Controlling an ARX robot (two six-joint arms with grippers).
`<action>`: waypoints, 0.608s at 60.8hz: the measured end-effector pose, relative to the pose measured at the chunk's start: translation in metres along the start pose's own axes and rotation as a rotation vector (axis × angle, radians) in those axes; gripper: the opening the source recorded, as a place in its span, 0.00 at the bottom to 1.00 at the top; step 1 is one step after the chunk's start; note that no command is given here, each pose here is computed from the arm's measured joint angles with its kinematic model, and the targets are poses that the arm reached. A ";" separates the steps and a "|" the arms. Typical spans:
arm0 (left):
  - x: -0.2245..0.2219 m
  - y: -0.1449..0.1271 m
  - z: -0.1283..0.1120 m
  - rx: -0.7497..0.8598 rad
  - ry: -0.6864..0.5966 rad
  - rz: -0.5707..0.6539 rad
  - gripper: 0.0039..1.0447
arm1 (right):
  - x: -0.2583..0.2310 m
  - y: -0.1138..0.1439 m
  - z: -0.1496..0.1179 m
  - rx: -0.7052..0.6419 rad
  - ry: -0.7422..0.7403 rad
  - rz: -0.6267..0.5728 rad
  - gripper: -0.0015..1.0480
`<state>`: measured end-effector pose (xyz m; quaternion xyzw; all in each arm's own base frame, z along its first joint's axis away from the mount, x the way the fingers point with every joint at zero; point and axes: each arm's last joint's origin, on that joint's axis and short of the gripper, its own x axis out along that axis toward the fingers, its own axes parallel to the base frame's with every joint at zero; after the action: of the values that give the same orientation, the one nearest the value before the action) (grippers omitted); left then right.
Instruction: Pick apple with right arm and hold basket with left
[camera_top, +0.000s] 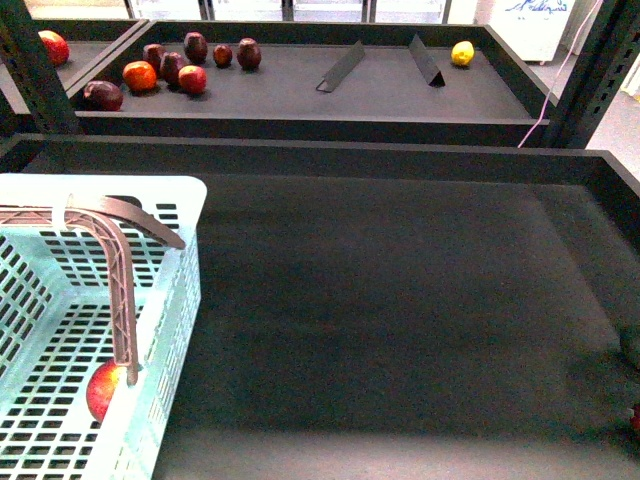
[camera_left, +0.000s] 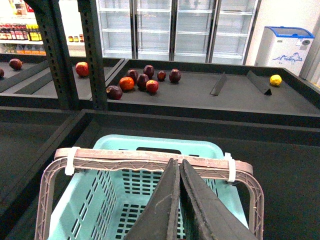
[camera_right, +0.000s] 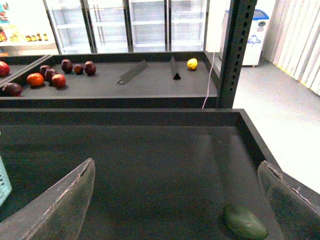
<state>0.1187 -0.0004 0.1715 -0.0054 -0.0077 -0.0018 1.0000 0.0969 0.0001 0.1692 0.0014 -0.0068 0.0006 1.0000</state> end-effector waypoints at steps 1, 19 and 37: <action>0.000 0.000 0.000 0.000 0.000 0.000 0.03 | 0.000 0.000 0.000 0.000 0.000 0.000 0.92; -0.009 0.000 0.000 0.000 0.000 0.000 0.03 | 0.000 0.000 0.000 0.000 0.000 0.000 0.92; -0.022 0.000 -0.003 0.000 0.005 0.000 0.03 | 0.000 0.000 0.000 0.000 0.000 0.000 0.92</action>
<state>0.0972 -0.0003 0.1682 -0.0054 -0.0054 -0.0016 1.0000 0.0969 0.0002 0.1692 0.0014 -0.0068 0.0008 1.0000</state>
